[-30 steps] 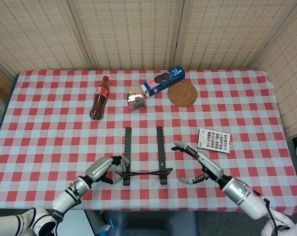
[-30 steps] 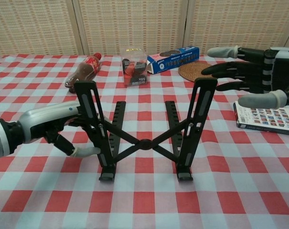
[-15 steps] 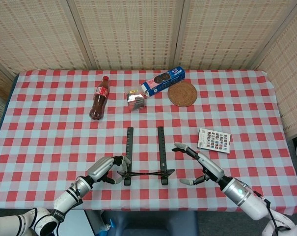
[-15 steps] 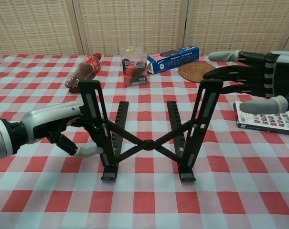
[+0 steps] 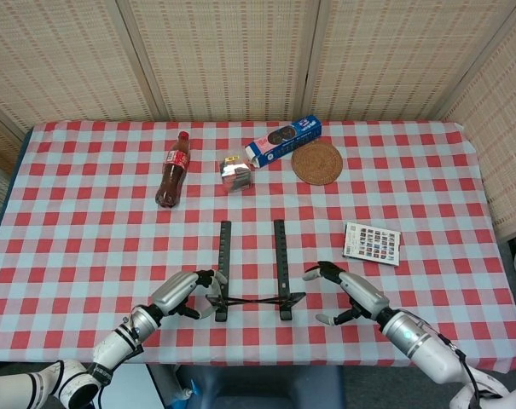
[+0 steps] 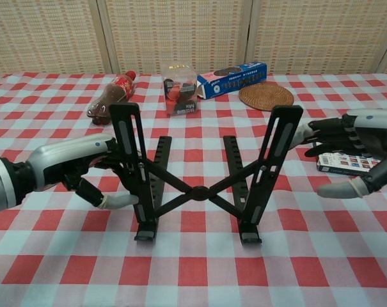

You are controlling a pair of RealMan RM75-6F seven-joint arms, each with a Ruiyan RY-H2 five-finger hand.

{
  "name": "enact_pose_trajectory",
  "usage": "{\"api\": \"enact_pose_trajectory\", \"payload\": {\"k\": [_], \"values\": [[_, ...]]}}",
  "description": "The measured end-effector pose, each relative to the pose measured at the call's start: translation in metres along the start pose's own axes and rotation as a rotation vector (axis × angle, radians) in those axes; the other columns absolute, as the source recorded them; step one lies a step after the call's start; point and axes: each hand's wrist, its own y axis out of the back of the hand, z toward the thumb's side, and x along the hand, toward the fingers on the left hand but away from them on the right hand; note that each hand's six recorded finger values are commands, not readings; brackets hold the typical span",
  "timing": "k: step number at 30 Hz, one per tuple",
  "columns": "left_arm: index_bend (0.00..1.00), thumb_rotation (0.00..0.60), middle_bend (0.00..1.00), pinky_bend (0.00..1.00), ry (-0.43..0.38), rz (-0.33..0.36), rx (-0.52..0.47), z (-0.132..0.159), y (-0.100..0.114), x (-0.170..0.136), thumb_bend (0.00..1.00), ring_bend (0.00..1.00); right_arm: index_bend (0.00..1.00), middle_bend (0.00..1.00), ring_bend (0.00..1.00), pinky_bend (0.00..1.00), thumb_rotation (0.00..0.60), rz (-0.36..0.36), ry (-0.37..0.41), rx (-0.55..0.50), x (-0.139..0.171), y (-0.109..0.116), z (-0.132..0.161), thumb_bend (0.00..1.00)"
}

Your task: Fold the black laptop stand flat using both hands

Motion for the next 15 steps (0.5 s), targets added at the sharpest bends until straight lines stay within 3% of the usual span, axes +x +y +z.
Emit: {"api": "enact_pose_trajectory", "payload": {"k": [3, 15], "values": [[0.54, 0.572, 0.28, 0.33, 0.003, -0.001, -0.003, 0.000, 0.000, 0.000, 0.39, 0.29, 0.33, 0.20, 0.00, 0.06, 0.600, 0.002, -0.026, 0.019, -0.007, -0.004, 0.000, 0.24], [0.53, 0.557, 0.28, 0.33, 0.005, -0.003, -0.009, 0.000, 0.000, 0.001, 0.39, 0.29, 0.41, 0.23, 0.00, 0.06, 0.600, 0.030, -0.075, 0.065, -0.033, -0.018, 0.009, 0.28]]}}
